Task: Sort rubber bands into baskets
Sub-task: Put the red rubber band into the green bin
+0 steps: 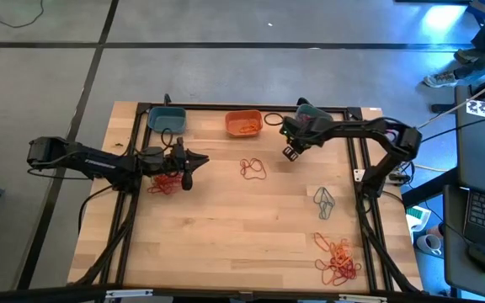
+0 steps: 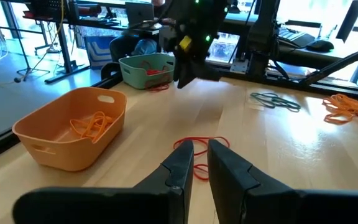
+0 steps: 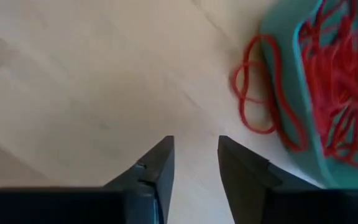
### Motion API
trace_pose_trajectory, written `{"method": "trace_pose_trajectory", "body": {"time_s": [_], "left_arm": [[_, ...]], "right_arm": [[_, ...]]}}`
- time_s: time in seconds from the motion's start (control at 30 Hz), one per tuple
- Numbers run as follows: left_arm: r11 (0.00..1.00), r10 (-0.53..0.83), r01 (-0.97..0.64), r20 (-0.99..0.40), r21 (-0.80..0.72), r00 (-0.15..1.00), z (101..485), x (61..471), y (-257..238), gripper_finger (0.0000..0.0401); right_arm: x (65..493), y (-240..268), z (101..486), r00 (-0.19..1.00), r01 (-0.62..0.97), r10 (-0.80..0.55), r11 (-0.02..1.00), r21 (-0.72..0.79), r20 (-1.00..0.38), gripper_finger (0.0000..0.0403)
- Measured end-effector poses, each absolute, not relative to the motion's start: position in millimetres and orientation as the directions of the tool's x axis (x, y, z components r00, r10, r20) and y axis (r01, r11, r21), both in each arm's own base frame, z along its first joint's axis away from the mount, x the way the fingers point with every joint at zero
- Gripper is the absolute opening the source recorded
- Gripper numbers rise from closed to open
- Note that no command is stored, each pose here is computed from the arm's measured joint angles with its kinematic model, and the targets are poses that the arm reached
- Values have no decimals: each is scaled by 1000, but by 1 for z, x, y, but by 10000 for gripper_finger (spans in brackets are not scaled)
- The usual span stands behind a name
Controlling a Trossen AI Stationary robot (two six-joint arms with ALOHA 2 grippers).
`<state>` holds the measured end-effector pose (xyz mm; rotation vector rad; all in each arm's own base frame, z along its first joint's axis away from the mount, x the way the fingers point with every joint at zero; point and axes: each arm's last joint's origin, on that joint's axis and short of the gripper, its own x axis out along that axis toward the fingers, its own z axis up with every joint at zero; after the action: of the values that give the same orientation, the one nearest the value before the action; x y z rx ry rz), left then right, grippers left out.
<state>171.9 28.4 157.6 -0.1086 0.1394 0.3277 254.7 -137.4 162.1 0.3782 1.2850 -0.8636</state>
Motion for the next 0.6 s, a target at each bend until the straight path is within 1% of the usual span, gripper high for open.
{"method": "trace_pose_trajectory", "body": {"time_s": [0.1, 0.17, 0.37, 0.47, 0.6], "left_arm": [[941, 313, -327, -154, -81, 937, 158, 172, 28, 45], [942, 313, -327, -154, -76, 937, 158, 172, 28, 45], [942, 313, -327, -155, -76, 937, 157, 172, 28, 45], [942, 313, -327, -154, -76, 937, 158, 172, 28, 45], [942, 313, -327, -155, -75, 937, 157, 172, 28, 45]], "right_arm": [[257, -139, 154, 5, 770, -352, 599, -222, -936, 117], [258, -141, 149, -16, 783, -387, 568, -252, -922, 115], [262, -158, 141, -4, 829, -454, 497, -257, -891, 115], [259, -167, 142, 5, 849, -467, 468, -243, -884, 115], [253, -177, 142, -14, 864, -476, 436, -250, -879, 114]]}}
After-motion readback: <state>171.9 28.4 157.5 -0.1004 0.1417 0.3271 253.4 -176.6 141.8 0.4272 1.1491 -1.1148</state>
